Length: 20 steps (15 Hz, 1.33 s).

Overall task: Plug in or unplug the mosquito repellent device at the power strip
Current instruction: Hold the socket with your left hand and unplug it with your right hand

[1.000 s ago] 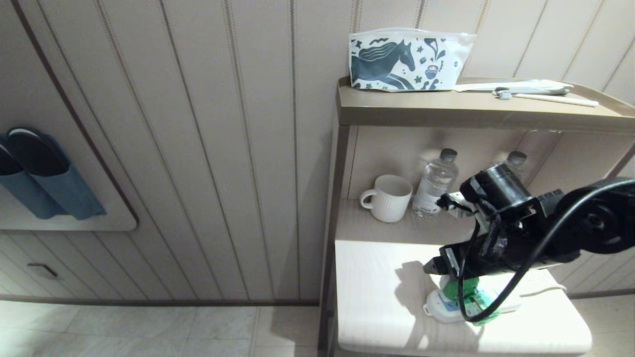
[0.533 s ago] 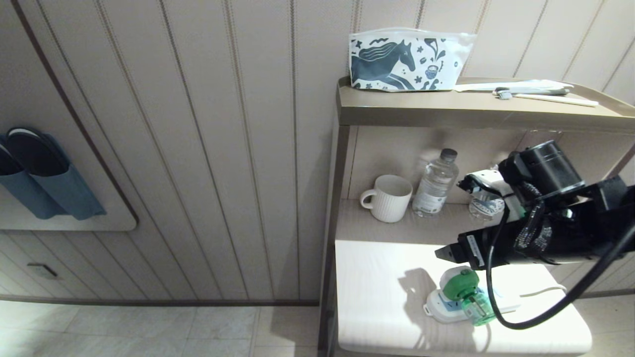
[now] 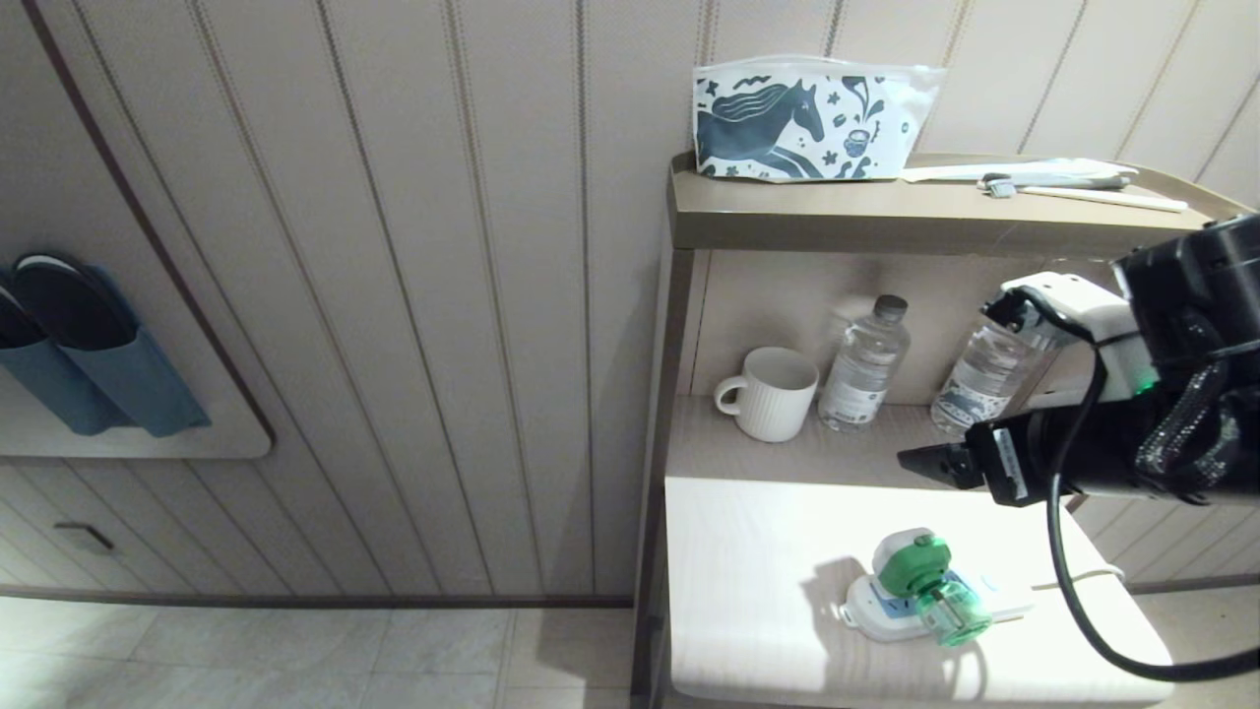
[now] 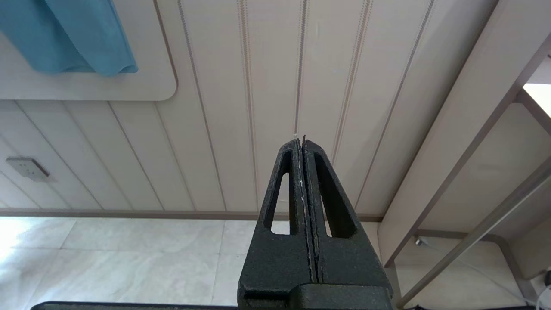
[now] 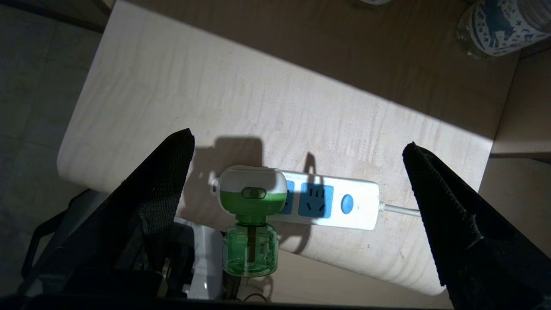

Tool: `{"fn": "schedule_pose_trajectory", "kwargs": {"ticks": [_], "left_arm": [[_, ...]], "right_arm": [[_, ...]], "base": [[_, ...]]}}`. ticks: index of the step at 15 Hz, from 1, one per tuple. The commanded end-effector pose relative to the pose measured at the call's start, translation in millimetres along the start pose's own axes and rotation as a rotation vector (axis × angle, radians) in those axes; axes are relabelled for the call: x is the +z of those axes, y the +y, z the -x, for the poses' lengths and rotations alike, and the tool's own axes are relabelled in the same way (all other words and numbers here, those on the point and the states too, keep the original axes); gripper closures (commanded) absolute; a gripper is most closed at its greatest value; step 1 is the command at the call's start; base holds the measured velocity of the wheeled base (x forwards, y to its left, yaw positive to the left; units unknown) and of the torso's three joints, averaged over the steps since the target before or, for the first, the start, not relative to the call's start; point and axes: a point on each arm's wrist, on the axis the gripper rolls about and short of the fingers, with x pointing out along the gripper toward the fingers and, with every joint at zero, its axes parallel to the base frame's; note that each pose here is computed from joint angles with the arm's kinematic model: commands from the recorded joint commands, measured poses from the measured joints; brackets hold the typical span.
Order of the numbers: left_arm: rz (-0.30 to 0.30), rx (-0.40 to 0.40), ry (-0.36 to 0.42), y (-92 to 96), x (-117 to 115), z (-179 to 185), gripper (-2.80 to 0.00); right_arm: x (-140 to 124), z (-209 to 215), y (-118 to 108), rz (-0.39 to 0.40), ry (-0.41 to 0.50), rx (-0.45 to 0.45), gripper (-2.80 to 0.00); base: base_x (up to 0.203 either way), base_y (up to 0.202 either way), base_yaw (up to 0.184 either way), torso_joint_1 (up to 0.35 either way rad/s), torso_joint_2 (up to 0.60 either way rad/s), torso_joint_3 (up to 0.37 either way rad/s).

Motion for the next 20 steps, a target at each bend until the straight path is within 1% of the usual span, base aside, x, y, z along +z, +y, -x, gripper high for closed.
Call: {"fn": "schedule_pose_trajectory", "kwargs": {"ticks": [1,4,7,10,12,14,16,18,19,20], "left_arm": [[0.0,0.0,-0.001,0.0,0,0,0.0],[0.0,0.0,-0.001,0.0,0,0,0.0],[0.0,0.0,0.001,0.0,0,0,0.0],[0.0,0.0,0.0,0.0,0,0,0.0],[0.0,0.0,-0.001,0.0,0,0,0.0],[0.0,0.0,-0.001,0.0,0,0,0.0],[0.0,0.0,-0.001,0.0,0,0,0.0],[0.0,0.0,-0.001,0.0,0,0,0.0],[0.0,0.0,0.001,0.0,0,0,0.0],[0.0,0.0,-0.001,0.0,0,0,0.0]], "right_arm": [[0,20,-3,0.001,-0.056,0.001,-2.8],[-2,38,-7,0.012,-0.107,-0.002,-2.8],[-4,59,-11,0.001,-0.171,-0.004,-2.8],[-7,90,-15,-0.015,-0.275,-0.001,-2.8],[-8,103,-19,-0.039,-0.364,-0.016,-2.8],[-24,113,-22,-0.054,-0.405,-0.033,-2.8],[-33,130,-28,-0.082,-0.455,-0.106,-2.8],[-51,149,-31,-0.098,-0.493,-0.149,-2.8],[-61,157,-32,-0.1,-0.494,-0.159,0.0],[-73,163,-33,-0.101,-0.483,-0.17,0.0]], "base": [[0.0,0.0,0.0,0.0,0.0,0.0],[0.0,0.0,0.0,0.0,0.0,0.0],[0.0,0.0,0.0,0.0,0.0,0.0],[0.0,0.0,0.0,0.0,0.0,0.0],[0.0,0.0,0.0,0.0,0.0,0.0],[0.0,0.0,0.0,0.0,0.0,0.0],[0.0,0.0,0.0,0.0,0.0,0.0],[0.0,0.0,0.0,0.0,0.0,0.0],[0.0,0.0,0.0,0.0,0.0,0.0],[0.0,0.0,0.0,0.0,0.0,0.0]]}}
